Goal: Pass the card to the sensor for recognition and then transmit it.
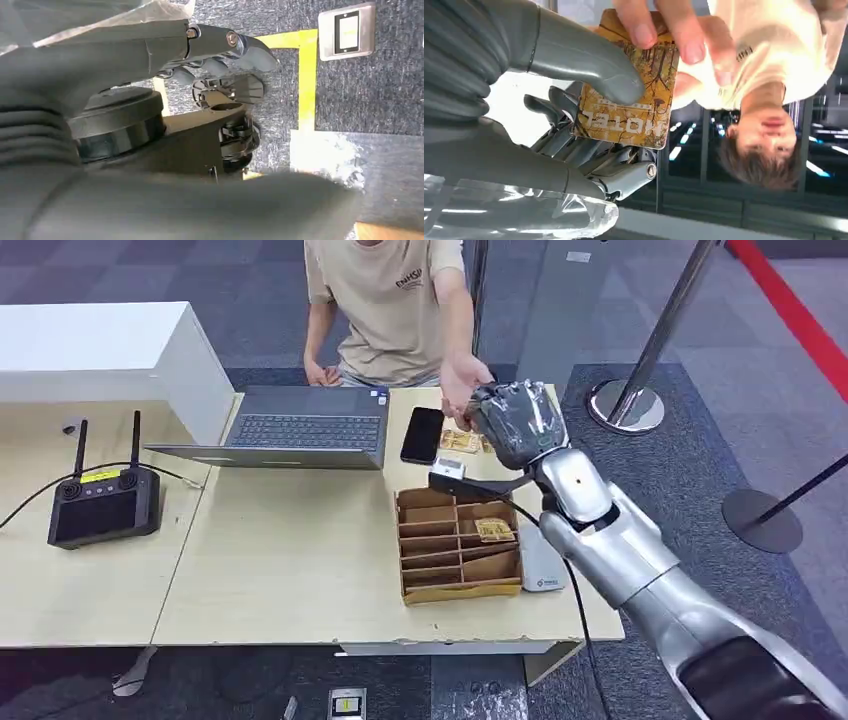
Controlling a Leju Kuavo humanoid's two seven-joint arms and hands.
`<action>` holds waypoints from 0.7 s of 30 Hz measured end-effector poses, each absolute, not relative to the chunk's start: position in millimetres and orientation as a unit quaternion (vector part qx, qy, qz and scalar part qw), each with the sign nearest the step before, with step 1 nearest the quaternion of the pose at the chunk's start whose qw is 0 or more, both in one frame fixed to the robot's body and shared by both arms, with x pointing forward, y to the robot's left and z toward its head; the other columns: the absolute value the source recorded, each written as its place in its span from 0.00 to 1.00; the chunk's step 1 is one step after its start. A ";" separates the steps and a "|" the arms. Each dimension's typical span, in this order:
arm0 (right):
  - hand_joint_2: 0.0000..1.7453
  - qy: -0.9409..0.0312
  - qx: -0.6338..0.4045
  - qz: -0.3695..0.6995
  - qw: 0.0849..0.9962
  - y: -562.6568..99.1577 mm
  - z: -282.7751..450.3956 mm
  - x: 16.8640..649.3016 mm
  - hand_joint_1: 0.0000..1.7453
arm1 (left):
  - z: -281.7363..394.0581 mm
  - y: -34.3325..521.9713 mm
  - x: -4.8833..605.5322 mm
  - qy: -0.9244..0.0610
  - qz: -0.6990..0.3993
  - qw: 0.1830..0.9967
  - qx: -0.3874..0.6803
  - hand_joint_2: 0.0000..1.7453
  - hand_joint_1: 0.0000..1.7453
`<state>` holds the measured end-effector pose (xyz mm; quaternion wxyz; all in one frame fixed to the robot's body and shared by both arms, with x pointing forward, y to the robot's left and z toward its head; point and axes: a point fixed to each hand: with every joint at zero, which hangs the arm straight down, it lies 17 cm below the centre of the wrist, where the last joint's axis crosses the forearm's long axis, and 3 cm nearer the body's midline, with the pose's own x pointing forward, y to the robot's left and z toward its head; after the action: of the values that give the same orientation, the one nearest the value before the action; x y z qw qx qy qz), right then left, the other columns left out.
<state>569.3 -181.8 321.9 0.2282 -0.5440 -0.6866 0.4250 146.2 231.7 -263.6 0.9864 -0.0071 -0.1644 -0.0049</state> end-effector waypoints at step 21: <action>0.00 -0.833 -0.330 0.250 0.367 -192.9 357.6 535.5 0.00 | -267.2 243.2 132.5 -0.169 0.011 0.985 0.010 1.00 0.00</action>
<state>535.5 -192.9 357.6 0.3667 -0.3304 -0.8331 0.2496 132.5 243.2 -267.2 0.9854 0.0103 -0.1693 0.0113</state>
